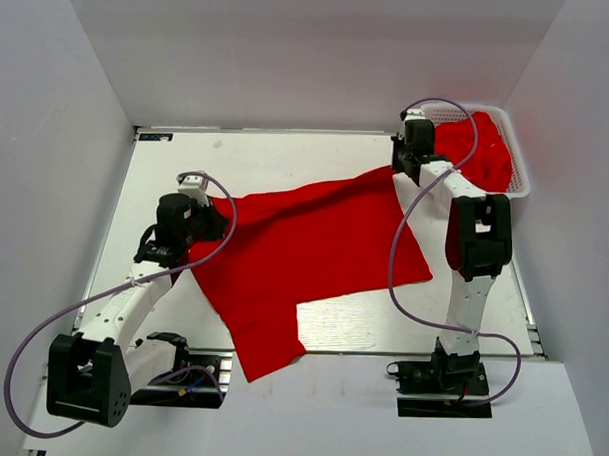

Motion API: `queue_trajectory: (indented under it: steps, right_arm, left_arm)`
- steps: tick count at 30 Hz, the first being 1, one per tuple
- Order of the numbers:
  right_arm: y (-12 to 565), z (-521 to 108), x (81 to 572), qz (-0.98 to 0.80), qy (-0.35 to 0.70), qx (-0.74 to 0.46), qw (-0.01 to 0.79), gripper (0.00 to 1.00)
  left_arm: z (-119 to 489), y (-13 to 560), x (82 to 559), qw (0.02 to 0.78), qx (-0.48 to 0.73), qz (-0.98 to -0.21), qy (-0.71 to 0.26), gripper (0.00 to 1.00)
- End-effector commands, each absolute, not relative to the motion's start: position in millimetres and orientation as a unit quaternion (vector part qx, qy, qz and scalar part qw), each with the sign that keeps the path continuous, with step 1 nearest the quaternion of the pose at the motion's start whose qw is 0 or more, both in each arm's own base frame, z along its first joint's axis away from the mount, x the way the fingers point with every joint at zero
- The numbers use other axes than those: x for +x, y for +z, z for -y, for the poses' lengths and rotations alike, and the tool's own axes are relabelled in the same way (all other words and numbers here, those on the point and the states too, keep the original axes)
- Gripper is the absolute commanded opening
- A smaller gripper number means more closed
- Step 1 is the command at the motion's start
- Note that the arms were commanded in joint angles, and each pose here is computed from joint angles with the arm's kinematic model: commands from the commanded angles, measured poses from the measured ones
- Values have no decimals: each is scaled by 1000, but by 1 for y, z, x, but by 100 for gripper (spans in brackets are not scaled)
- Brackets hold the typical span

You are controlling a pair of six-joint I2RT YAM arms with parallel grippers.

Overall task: Fold and stack the t-shirts
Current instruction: Fold the flattened tshirt in 1/3 of the way

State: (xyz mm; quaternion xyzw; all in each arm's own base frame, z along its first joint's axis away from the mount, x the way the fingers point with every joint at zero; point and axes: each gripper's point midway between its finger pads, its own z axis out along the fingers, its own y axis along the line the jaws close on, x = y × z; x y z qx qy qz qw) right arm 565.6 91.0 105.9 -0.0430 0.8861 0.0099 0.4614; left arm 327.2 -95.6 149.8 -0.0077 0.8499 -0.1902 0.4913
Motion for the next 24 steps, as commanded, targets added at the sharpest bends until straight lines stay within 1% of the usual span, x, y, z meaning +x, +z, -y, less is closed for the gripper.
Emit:
queue_trajectory:
  steps: [1,5,6,14,18,22,24]
  right_arm:
    - [142,-83,561,-870,6,-35,492,0]
    - [141,-83,546,-875,11,-35,483,0]
    - [128,-85,539,-882,18,-38,470,0]
    - [94,-88,517,-901,33,-40,432,0]
    - [73,-83,508,-910,21,-28,413,0]
    - [65,-78,501,-914,13,-18,404,0]
    - [63,-77,498,-916,10,-13,402,4]
  left_arm:
    - [95,142,314,475,-22,-858,-194,0]
    - [91,128,309,463,-32,-866,-186,0]
    - [90,128,309,464,-34,-866,-182,0]
    - [89,103,296,434,-50,-881,-182,0]
    - [91,93,289,427,-53,-882,-190,0]
    - [94,89,284,422,-53,-883,-200,0]
    - [95,85,281,417,-51,-884,-203,0]
